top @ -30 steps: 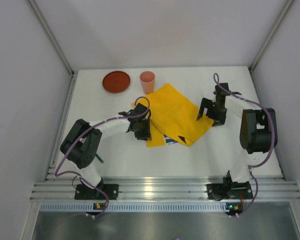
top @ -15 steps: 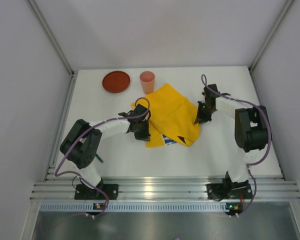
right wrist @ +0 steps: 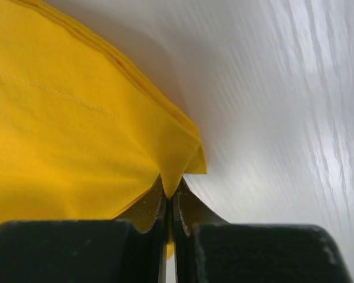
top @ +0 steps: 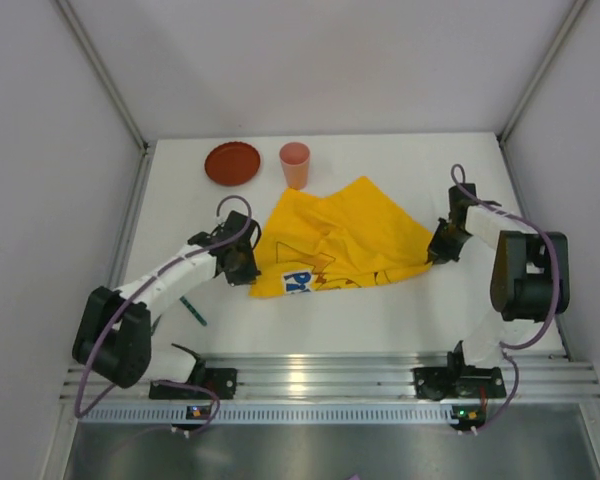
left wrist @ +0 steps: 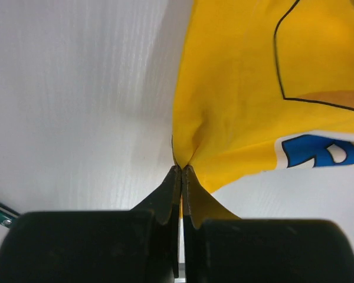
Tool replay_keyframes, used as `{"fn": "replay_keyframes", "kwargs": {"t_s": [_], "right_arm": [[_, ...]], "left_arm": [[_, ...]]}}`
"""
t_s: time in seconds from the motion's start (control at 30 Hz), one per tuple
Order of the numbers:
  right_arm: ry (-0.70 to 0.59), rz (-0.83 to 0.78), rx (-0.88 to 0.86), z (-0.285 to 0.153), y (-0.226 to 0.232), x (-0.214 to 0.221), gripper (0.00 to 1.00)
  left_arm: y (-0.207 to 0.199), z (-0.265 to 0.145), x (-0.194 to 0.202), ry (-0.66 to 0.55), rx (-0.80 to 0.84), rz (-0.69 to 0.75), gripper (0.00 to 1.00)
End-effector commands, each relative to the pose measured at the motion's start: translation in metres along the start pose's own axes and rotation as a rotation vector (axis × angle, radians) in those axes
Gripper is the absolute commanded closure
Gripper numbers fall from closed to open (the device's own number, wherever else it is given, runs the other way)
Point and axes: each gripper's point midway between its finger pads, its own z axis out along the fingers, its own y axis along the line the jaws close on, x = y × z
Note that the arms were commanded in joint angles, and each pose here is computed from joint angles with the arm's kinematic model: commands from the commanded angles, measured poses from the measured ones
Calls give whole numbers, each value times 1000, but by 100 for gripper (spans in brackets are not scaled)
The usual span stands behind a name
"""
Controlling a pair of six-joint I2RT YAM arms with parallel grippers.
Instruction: Set the dinner table for one person
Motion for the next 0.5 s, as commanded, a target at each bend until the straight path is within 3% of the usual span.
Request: {"fn": "replay_keyframes", "kwargs": {"t_s": [0.0, 0.13, 0.33, 0.37, 0.4, 0.43, 0.47], "right_arm": [[18, 58, 134, -14, -41, 23, 100], [56, 80, 70, -25, -30, 52, 100], [124, 47, 46, -40, -19, 91, 96], [136, 36, 41, -42, -19, 99, 87], [148, 36, 22, -46, -17, 104, 67], [145, 30, 12, -53, -18, 108, 13], [145, 25, 14, -55, -20, 111, 1]], "left_arm": [[45, -26, 2, -39, -139, -28, 100], [33, -50, -7, -82, -65, -86, 100], [40, -63, 11, 2, -137, -227, 100], [43, -67, 17, 21, -142, -238, 100], [42, -69, 21, 34, -133, -249, 100], [37, -71, 26, 56, -104, -260, 69], [36, -73, 28, 58, -91, -263, 51]]}}
